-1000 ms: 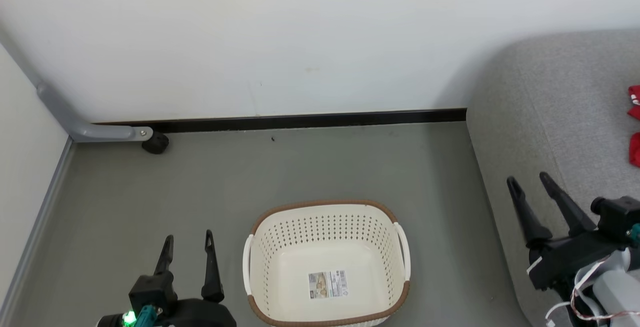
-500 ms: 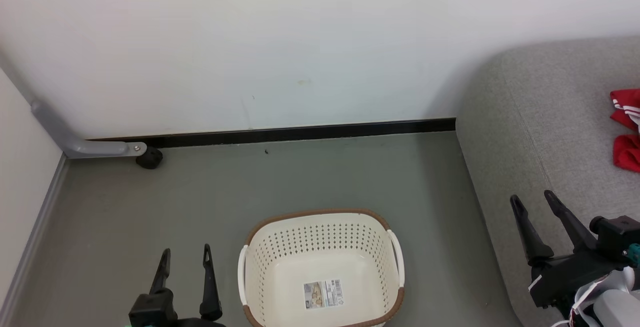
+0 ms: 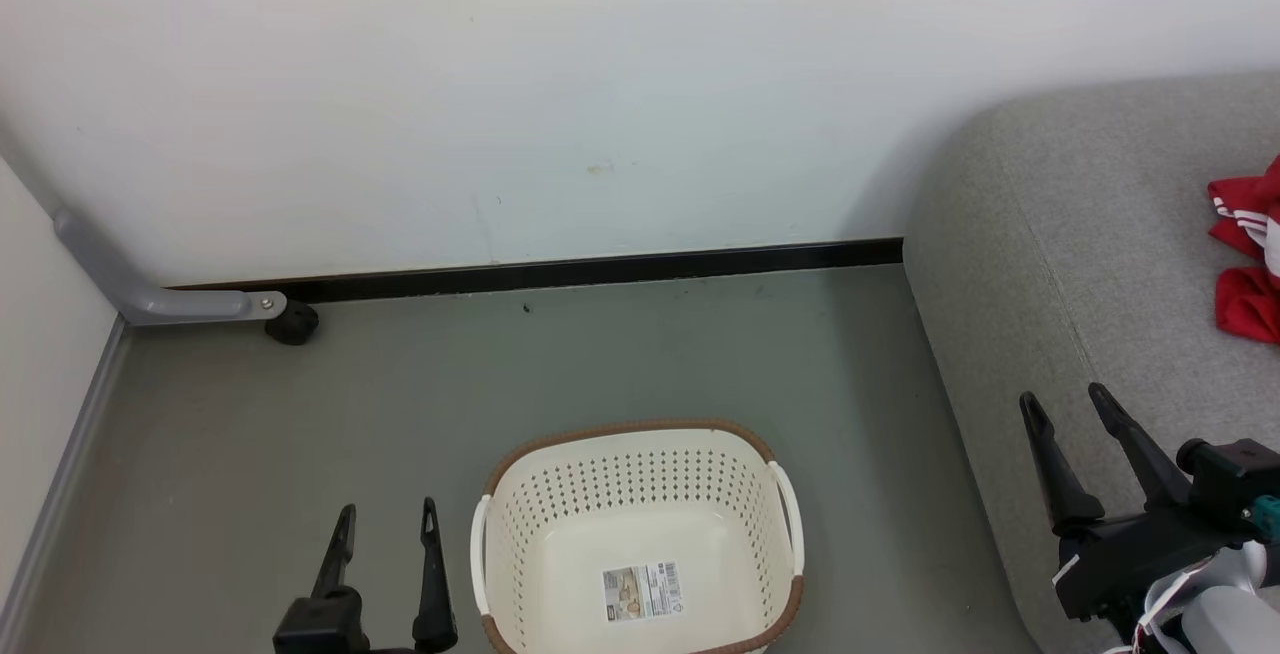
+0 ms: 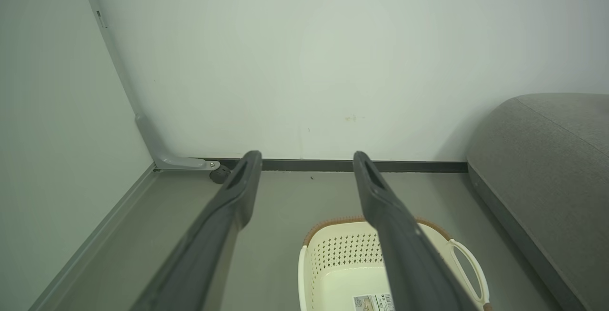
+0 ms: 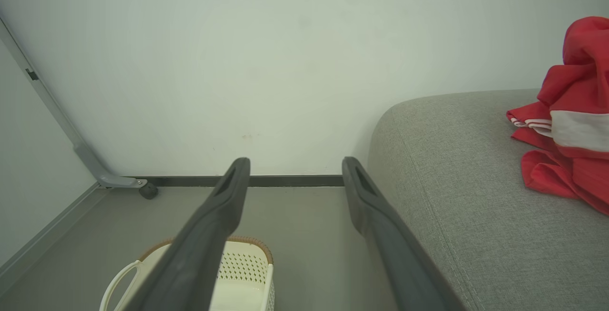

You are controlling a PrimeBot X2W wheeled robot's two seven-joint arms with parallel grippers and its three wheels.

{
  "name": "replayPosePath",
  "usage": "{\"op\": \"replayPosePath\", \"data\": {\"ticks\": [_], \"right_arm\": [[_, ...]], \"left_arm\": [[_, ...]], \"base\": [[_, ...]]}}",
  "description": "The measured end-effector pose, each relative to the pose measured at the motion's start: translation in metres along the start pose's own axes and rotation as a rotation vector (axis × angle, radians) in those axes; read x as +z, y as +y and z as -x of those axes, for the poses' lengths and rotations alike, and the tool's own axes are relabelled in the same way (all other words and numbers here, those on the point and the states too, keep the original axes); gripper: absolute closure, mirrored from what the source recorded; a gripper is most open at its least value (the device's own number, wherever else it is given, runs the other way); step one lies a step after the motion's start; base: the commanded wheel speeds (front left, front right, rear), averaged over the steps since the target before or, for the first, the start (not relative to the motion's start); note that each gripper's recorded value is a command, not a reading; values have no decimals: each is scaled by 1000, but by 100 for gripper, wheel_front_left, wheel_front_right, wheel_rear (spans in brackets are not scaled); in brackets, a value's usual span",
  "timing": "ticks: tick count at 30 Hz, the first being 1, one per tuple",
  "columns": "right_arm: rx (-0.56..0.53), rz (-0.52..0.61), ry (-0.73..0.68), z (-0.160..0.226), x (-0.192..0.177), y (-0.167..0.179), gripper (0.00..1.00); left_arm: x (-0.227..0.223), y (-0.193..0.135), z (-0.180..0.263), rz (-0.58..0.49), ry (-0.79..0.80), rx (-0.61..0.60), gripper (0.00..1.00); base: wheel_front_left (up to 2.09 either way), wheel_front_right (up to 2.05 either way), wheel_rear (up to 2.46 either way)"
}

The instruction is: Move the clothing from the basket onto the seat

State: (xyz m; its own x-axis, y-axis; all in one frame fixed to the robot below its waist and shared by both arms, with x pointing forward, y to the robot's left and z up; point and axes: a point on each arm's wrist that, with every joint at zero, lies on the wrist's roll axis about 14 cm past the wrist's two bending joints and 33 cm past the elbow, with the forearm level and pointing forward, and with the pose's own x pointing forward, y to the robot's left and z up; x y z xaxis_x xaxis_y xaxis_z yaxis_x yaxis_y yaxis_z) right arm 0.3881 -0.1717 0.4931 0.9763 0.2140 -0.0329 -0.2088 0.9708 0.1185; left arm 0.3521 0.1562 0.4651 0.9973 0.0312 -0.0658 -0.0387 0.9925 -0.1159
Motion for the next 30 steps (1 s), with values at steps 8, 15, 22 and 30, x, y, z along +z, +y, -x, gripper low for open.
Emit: {"op": "replayPosePath", "data": {"ticks": [8,15,22,30], "right_arm": [[-9,-29,68,11,-27,7,100],[-48,-105,97,15,-37,3,100],[-83,-205,99,13,-35,-1,100],[-120,-318,95,11,-33,-5,100]], "left_arm": [[-18,-3,8,-12,56,-10,100],[-26,2,10,36,92,7,100],[-31,7,10,139,127,32,100],[-35,12,9,272,160,60,100]], "base": [[0,0,0],[0,0,0],[0,0,0],[0,0,0]]}}
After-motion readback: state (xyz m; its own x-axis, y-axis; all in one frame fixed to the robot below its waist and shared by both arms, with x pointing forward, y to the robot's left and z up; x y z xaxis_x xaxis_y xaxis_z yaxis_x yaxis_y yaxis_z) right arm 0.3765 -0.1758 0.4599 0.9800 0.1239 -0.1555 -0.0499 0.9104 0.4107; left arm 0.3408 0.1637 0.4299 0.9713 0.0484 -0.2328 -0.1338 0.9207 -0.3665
